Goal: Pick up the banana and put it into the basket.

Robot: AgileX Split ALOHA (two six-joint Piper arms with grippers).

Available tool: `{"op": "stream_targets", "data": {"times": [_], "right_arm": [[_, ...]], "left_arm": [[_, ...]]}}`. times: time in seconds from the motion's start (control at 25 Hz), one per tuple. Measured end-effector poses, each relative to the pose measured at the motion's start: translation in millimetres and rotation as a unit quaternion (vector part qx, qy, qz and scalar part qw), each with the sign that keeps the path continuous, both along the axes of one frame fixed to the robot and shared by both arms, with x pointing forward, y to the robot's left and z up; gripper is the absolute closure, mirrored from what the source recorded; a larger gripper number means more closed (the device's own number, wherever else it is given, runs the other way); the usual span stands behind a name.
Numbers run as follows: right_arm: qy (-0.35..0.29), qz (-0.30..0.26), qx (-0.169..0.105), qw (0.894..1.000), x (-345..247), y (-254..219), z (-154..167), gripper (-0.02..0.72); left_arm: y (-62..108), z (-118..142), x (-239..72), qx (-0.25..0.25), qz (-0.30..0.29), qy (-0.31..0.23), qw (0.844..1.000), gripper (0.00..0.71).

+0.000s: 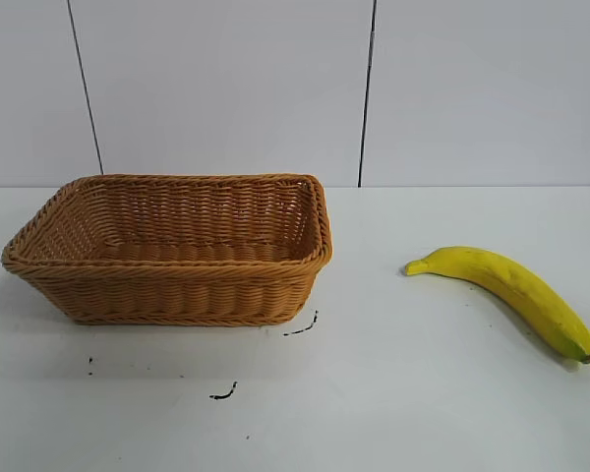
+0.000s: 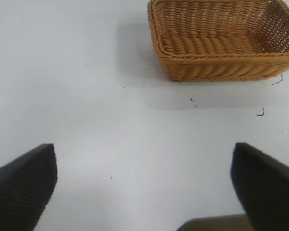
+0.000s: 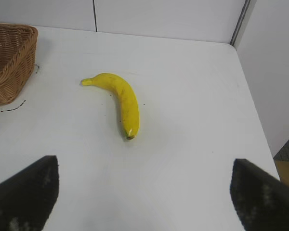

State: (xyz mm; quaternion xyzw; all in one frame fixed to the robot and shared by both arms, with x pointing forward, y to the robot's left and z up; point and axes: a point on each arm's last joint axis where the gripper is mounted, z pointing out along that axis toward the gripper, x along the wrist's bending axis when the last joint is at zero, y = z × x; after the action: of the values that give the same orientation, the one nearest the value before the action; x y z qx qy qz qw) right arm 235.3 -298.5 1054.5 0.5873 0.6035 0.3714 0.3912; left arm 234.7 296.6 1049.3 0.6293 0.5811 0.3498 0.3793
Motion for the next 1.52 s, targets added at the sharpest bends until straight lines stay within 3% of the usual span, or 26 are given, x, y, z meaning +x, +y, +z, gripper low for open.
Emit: {"op": "stream_targets", "data": {"times": [0.56,0.88,1.2,1.52], "right_arm": [[0.001,0.0,0.0,1.0,0,0,1,0.014],[0.083,0.004,0.008,0.997,48,1,52,0.014],[0.214,0.0,0.018,0.977,159,0,88,0.014],[0.318,-0.002,0.019,0.948,281,-2,68,0.014]], "left_arm": [[0.0,0,0,0.0,0.0,0.0,1.0,0.015],[0.0,0,0,0.0,0.0,0.0,1.0,0.015],[0.0,0,0,0.0,0.0,0.0,1.0,0.015],[0.0,0,0,0.0,0.0,0.0,1.0,0.015]]}}
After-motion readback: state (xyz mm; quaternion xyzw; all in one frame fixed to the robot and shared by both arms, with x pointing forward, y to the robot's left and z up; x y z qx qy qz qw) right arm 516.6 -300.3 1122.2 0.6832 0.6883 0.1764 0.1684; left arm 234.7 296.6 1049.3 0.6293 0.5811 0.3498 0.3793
